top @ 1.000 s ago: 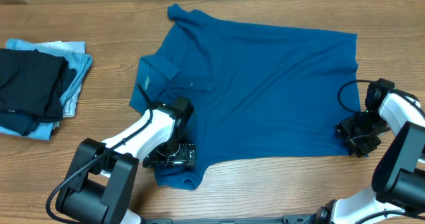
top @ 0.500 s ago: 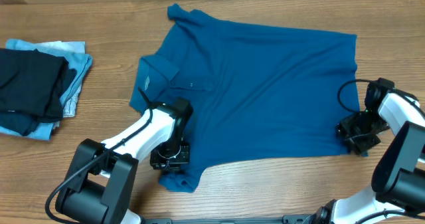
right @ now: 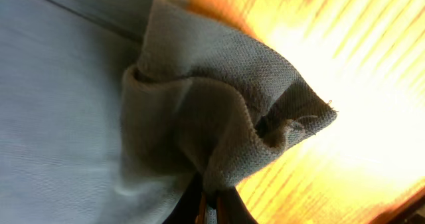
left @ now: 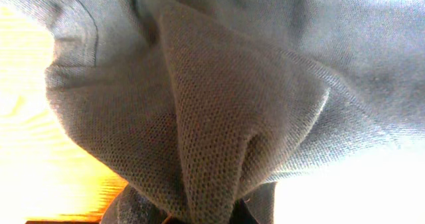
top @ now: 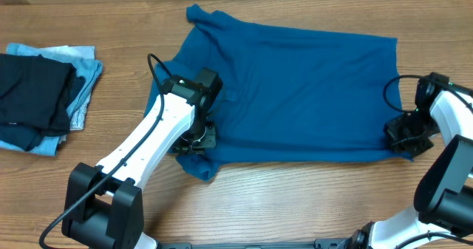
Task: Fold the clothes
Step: 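Lift the bottom hem with both grippers and fold it up toward the collar, then lower the folded hem onto the shirt's upper half with both grippers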
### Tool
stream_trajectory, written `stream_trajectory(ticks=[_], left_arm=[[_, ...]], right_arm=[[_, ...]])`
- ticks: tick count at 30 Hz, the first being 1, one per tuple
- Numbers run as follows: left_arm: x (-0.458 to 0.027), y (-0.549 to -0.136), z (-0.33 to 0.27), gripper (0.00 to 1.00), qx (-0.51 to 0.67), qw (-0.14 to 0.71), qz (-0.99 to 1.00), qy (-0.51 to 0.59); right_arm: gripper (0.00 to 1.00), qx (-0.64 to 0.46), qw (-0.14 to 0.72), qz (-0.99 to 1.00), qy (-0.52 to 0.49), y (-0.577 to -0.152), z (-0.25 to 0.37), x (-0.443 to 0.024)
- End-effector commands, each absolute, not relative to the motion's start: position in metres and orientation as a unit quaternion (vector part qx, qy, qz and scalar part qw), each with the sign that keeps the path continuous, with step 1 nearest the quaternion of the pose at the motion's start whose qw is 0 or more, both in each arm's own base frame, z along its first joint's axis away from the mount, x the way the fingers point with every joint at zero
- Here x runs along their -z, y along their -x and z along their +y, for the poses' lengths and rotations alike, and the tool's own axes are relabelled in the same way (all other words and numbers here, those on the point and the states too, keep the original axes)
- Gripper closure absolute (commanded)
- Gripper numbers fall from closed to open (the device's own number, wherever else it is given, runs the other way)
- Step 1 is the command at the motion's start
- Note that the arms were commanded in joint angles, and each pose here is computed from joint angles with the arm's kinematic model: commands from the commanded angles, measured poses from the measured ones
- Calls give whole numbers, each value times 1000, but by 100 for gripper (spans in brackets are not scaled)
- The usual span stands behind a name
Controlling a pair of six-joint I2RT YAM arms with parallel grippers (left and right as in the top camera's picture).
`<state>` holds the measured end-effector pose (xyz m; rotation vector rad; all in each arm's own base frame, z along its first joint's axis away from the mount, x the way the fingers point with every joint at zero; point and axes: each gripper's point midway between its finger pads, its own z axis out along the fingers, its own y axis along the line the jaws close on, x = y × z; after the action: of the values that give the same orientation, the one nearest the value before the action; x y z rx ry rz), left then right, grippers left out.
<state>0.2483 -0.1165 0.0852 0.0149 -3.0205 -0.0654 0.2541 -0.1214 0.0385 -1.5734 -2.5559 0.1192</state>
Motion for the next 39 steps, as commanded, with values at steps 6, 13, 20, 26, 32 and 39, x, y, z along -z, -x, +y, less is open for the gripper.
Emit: stream_trajectory(ticks=[6, 13, 20, 26, 32, 39], left_arm=[[-95, -302, -88, 96, -1, -19, -997, -68], [-101, -350, -72, 92, -29, -101, -988, -113], [-104, -379, -67, 87, -15, -160, -981, -113], [-98, -385, -67, 77, -11, -163, -980, -113], [-99, -391, -67, 66, -11, -175, -978, -112], [-107, -409, -71, 47, -20, -212, -973, -90]], right_arm=[[96, -8, -15, -851, 524, -302, -135, -53], [96, 24, -86, -852, 517, -339, -140, -56], [96, 40, -175, -872, 455, -391, -126, -68], [96, 25, -176, -873, 454, -390, -127, -67], [90, 20, -187, -871, 454, -393, -131, -68], [10, 30, -249, -859, 446, -420, -140, -81]])
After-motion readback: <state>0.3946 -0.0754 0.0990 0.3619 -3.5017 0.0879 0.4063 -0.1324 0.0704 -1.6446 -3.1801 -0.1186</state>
